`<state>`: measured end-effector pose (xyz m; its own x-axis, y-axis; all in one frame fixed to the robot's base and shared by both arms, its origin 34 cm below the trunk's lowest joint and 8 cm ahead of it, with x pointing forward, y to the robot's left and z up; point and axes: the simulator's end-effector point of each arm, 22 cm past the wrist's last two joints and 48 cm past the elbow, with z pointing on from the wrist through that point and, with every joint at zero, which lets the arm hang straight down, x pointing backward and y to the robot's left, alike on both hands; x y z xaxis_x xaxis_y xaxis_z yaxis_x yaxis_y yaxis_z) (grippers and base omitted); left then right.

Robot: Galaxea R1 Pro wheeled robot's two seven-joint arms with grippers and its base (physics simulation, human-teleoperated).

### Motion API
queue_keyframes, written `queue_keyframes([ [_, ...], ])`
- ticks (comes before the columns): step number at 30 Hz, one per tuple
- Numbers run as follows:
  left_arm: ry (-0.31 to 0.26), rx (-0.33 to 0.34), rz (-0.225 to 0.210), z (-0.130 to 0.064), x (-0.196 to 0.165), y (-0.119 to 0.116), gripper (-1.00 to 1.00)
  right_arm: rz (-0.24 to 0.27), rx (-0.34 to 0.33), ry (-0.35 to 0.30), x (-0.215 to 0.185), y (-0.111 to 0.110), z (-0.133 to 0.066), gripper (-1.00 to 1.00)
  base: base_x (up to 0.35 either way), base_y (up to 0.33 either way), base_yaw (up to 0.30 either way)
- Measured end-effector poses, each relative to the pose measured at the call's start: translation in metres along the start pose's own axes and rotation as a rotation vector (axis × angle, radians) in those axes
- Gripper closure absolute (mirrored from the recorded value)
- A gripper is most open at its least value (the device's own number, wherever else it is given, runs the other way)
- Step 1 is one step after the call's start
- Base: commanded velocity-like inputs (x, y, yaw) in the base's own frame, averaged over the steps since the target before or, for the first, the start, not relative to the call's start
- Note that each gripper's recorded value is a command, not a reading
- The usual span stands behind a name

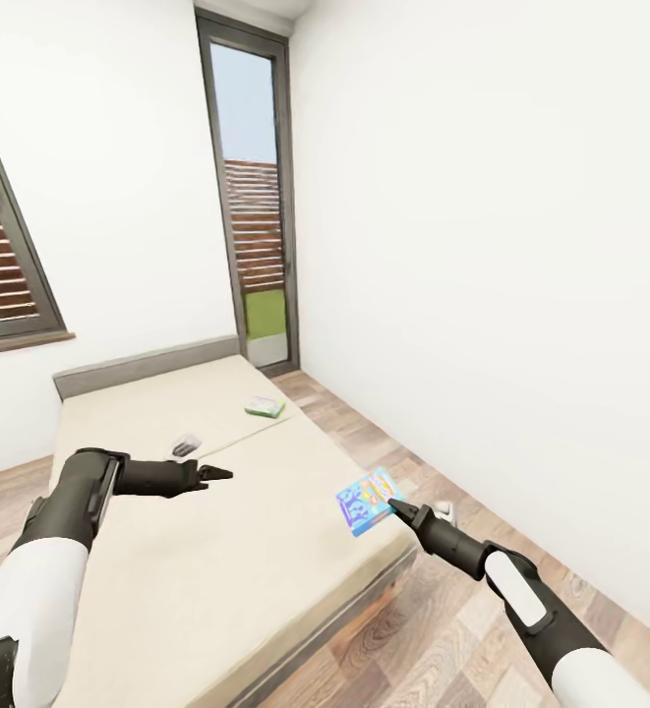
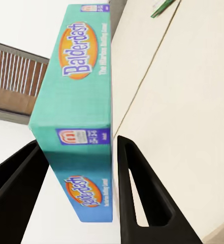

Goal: Put all the toys in the child's room - the three board games (two on the bed and one on the table), the two jigsaw puzzles on the table, and the tennis ball on the table - inside the toy box on the table in the child's room.

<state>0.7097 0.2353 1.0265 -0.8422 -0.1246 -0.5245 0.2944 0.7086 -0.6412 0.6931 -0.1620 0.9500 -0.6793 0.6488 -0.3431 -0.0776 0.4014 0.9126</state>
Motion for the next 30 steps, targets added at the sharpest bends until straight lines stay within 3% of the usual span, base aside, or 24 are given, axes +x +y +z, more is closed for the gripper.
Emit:
queue_keyframes([
  [30, 0.005, -0.005, -0.003, -0.013, -0.001, -0.019, -1.00, -0.009, 0.003, -0.021, -0.005, 0.020, -0.013, 1.00, 0.000, 0.000, -0.277],
])
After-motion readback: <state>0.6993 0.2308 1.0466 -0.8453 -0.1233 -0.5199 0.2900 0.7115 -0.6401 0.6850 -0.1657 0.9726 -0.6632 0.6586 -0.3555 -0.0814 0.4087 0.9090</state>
